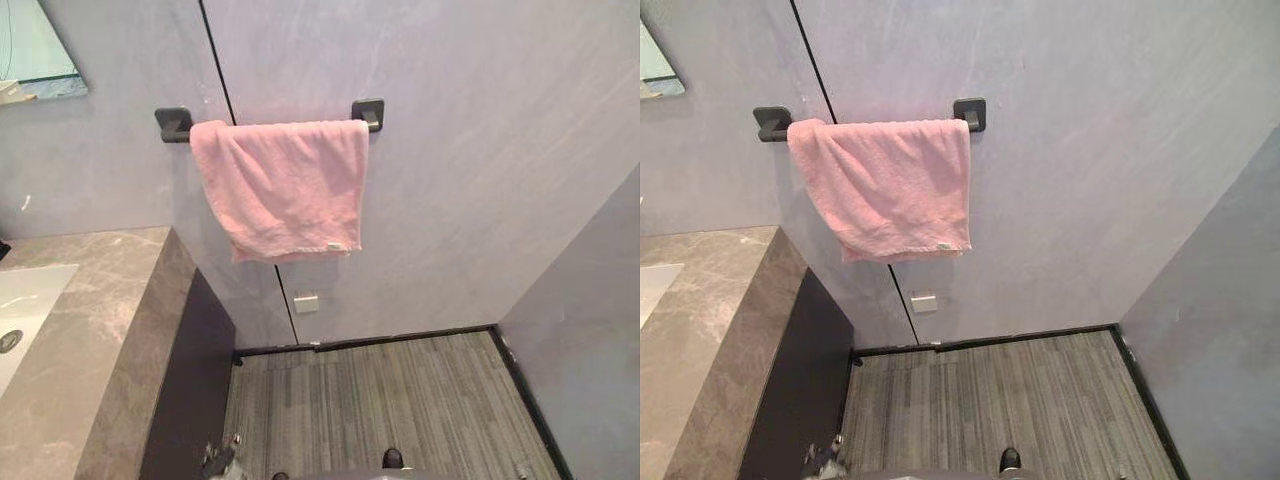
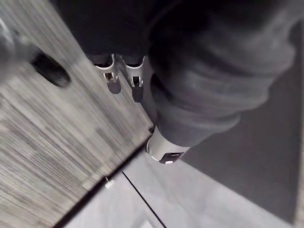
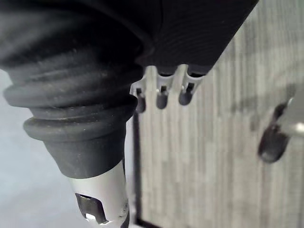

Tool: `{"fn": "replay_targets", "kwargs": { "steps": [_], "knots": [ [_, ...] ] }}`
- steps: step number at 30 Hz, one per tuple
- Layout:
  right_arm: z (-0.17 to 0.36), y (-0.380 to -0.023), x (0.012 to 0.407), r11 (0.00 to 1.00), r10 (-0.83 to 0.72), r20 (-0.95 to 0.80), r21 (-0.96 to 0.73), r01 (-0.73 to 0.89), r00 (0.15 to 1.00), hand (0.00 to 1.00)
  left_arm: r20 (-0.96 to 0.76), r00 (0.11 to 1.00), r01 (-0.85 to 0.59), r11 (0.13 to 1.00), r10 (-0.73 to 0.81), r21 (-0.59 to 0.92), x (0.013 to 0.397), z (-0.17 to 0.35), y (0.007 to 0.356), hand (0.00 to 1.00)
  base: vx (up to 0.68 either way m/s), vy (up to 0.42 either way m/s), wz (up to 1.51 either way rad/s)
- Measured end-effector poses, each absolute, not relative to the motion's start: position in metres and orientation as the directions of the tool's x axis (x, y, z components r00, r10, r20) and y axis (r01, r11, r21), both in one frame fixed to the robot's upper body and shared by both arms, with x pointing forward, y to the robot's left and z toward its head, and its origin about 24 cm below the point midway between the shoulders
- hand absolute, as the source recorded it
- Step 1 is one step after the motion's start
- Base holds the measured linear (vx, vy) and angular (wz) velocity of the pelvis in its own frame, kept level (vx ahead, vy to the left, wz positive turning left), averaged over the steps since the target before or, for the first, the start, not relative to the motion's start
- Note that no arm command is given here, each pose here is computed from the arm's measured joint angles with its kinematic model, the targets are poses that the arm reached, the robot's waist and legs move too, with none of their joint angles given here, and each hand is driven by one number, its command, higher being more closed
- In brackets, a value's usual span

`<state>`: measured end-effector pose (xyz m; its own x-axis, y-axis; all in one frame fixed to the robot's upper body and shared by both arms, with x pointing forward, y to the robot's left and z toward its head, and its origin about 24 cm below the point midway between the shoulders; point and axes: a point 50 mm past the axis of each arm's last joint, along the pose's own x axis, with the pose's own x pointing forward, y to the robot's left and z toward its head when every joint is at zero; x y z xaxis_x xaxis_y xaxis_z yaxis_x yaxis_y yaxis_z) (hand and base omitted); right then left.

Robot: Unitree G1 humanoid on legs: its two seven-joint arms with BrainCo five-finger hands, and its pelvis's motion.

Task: Organize washtable

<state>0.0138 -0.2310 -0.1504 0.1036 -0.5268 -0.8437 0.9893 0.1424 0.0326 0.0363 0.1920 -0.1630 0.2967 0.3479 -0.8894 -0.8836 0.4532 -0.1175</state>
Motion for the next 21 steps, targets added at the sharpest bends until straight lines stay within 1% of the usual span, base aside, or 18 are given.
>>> {"fn": "replay_targets", "kwargs": {
  "steps": [1,2,3,4,5,6,7,9,10,11,13,14,16,17,18,21],
  "knots": [
    [-0.152,-0.229,0.013,0.164,-0.517,-0.849,0.024,0.986,0.107,0.00,-0.894,0.274,-0.890,0.445,0.354,-0.096,0.031,-0.164,0.193,0.00,0.00,0.017,-0.06],
    [-0.153,-0.225,0.019,0.220,-0.503,-0.853,0.032,0.975,0.141,0.00,-0.903,0.234,-0.891,0.452,0.360,-0.051,0.023,-0.166,0.193,0.00,0.00,0.014,-0.08],
    [-0.153,-0.221,0.026,0.264,-0.493,-0.853,0.038,0.964,0.169,0.00,-0.907,0.222,-0.886,0.463,0.358,-0.034,0.019,-0.167,0.192,0.00,-0.01,0.017,-0.10],
    [-0.154,-0.220,0.028,0.281,-0.488,-0.854,0.039,0.959,0.178,0.00,-0.907,0.222,-0.879,0.476,0.357,-0.027,0.019,-0.167,0.192,0.00,-0.02,-0.024,-0.04],
    [-0.153,-0.218,0.044,0.331,-0.476,-0.849,0.068,0.941,0.229,0.00,-0.905,0.227,-0.869,0.495,0.359,-0.022,0.021,-0.167,0.193,0.00,-0.03,-0.061,0.30],
    [-0.154,-0.212,0.050,0.370,-0.453,-0.855,0.078,0.926,0.253,0.00,-0.899,0.238,-0.860,0.510,0.368,-0.018,0.027,-0.166,0.194,0.00,-0.02,-0.066,0.56],
    [-0.155,-0.210,0.051,0.380,-0.445,-0.858,0.078,0.922,0.256,0.00,-0.897,0.241,-0.858,0.514,0.371,-0.018,0.029,-0.166,0.195,0.00,-0.01,-0.158,1.29],
    [-0.158,-0.203,0.048,0.416,-0.415,-0.871,0.074,0.907,0.262,0.00,-0.875,0.266,-0.850,0.526,0.404,-0.016,0.035,-0.162,0.208,0.00,-0.01,-0.282,1.47],
    [-0.158,-0.199,0.056,0.466,-0.399,-0.870,0.078,0.881,0.289,0.00,-0.865,0.282,-0.841,0.541,0.414,-0.015,0.041,-0.160,0.214,0.00,-0.02,-0.249,0.95],
    [-0.157,-0.200,0.059,0.477,-0.402,-0.866,0.080,0.875,0.298,0.00,-0.865,0.286,-0.840,0.542,0.412,-0.020,0.043,-0.160,0.213,0.00,-0.04,-0.276,0.69],
    [-0.149,-0.214,0.088,0.599,-0.415,-0.814,0.093,0.795,0.407,0.00,-0.865,0.316,-0.827,0.560,0.389,-0.051,0.057,-0.160,0.201,0.00,-0.09,-0.145,0.53],
    [-0.148,-0.215,0.089,0.615,-0.411,-0.812,0.088,0.783,0.414,0.00,-0.863,0.322,-0.824,0.564,0.390,-0.053,0.058,-0.159,0.201,0.00,-0.13,-0.126,1.02],
    [-0.148,-0.214,0.092,0.679,-0.397,-0.806,0.064,0.732,0.439,0.00,-0.845,0.342,-0.817,0.575,0.411,-0.051,0.058,-0.157,0.205,0.00,-0.12,-0.168,0.82],
    [-0.148,-0.211,0.094,0.718,-0.379,-0.802,0.058,0.693,0.461,0.00,-0.840,0.344,-0.820,0.570,0.420,-0.050,0.057,-0.156,0.206,0.00,-0.13,-0.186,0.82],
    [-0.147,-0.211,0.096,0.749,-0.370,-0.798,0.046,0.661,0.475,0.00,-0.838,0.335,-0.835,0.548,0.430,-0.053,0.057,-0.155,0.206,0.00,-0.12,-0.163,0.79],
    [-0.147,-0.213,0.095,0.762,-0.378,-0.796,0.023,0.647,0.472,0.00,-0.835,0.316,-0.852,0.522,0.450,-0.041,0.051,-0.155,0.211,0.00,-0.17,-0.081,0.70]
  ]
}}
